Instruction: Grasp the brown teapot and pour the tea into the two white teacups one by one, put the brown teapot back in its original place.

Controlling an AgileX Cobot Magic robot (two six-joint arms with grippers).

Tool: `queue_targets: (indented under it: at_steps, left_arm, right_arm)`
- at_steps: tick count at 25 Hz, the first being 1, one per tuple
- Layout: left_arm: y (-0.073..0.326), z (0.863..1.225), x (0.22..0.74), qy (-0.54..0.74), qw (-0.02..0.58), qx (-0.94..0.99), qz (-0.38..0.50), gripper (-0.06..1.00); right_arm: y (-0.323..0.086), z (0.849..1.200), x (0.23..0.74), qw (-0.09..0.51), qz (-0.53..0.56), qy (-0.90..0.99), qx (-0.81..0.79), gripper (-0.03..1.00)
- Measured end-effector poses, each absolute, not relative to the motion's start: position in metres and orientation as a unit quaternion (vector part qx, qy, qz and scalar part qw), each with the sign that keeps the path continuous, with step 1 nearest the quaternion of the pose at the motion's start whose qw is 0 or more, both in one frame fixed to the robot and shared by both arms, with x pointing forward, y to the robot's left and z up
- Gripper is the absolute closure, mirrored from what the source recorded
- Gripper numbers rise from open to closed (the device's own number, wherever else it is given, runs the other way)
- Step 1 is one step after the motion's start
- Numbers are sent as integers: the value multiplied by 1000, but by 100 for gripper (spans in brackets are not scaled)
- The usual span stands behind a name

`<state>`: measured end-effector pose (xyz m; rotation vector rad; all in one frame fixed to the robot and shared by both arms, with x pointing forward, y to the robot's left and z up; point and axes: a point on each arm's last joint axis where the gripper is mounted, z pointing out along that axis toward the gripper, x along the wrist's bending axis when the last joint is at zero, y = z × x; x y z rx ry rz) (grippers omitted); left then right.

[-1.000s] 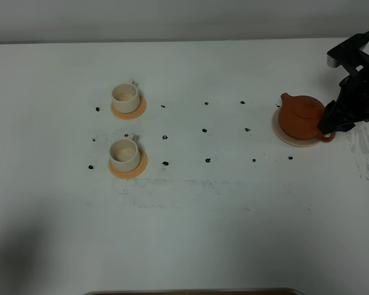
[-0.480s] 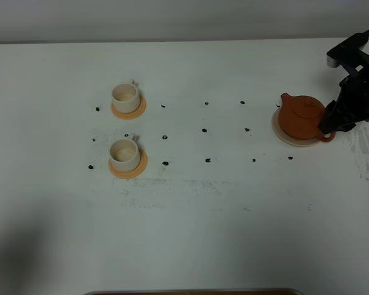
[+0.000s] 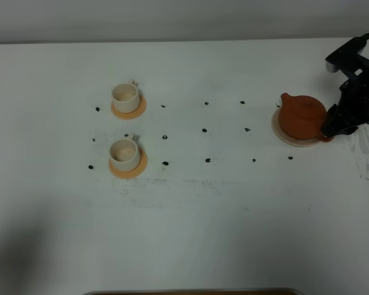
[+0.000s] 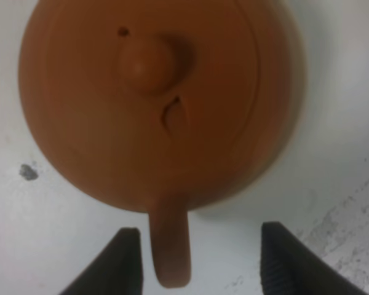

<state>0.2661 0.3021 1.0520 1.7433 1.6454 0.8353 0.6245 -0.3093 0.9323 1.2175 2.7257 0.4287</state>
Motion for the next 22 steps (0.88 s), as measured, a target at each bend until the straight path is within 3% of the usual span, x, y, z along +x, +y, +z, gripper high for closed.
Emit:
queue_targets:
  at_steps: [22]
  left_arm:
    - [302,1052,266,619,297,656,314,48]
  right_arm:
    - [-309,932,627,69,149,898,409,53]
